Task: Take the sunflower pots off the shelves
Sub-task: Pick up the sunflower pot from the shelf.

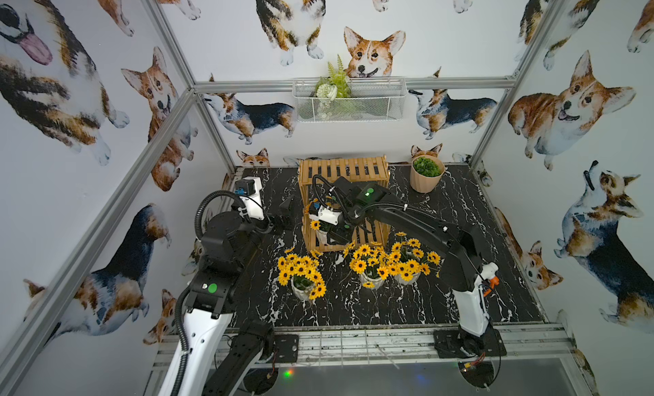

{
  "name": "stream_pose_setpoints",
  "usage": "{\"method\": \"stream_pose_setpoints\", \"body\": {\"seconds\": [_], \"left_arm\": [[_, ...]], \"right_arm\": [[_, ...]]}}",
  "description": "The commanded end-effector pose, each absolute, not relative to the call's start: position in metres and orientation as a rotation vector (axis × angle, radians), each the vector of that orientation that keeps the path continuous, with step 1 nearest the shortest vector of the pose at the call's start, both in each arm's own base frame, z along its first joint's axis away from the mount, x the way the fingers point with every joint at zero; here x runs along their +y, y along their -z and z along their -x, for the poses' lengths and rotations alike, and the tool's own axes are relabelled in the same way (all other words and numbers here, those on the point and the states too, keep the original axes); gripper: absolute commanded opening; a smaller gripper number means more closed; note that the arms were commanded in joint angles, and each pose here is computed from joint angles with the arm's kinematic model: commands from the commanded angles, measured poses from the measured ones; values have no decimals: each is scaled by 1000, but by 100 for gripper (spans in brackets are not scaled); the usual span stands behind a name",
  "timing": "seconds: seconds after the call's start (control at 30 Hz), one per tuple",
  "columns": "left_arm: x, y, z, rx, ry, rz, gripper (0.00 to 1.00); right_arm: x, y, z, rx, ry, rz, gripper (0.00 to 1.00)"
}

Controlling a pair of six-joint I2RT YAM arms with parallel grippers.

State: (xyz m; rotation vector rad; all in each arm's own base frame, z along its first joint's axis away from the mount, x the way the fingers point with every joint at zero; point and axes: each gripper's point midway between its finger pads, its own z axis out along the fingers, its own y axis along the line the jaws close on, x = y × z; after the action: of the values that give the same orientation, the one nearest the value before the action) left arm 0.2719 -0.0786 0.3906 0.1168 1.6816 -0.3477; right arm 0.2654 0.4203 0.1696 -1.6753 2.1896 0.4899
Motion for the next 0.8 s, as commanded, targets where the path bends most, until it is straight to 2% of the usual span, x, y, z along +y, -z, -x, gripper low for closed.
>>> {"method": "stream_pose_setpoints", "body": {"seconds": [0.0, 0.4, 0.77], "left_arm": [[-78, -399, -271, 1659, 338, -125, 100], [-77, -401, -270, 1661, 333, -126, 100], [-77, -403, -269, 1658, 329, -127, 100]], "right_arm": [[420, -166, -266, 2152, -465, 1748, 57], [422, -148, -277, 2149, -437, 1787, 51], [430, -140, -289, 2128, -409, 1788, 50]]}}
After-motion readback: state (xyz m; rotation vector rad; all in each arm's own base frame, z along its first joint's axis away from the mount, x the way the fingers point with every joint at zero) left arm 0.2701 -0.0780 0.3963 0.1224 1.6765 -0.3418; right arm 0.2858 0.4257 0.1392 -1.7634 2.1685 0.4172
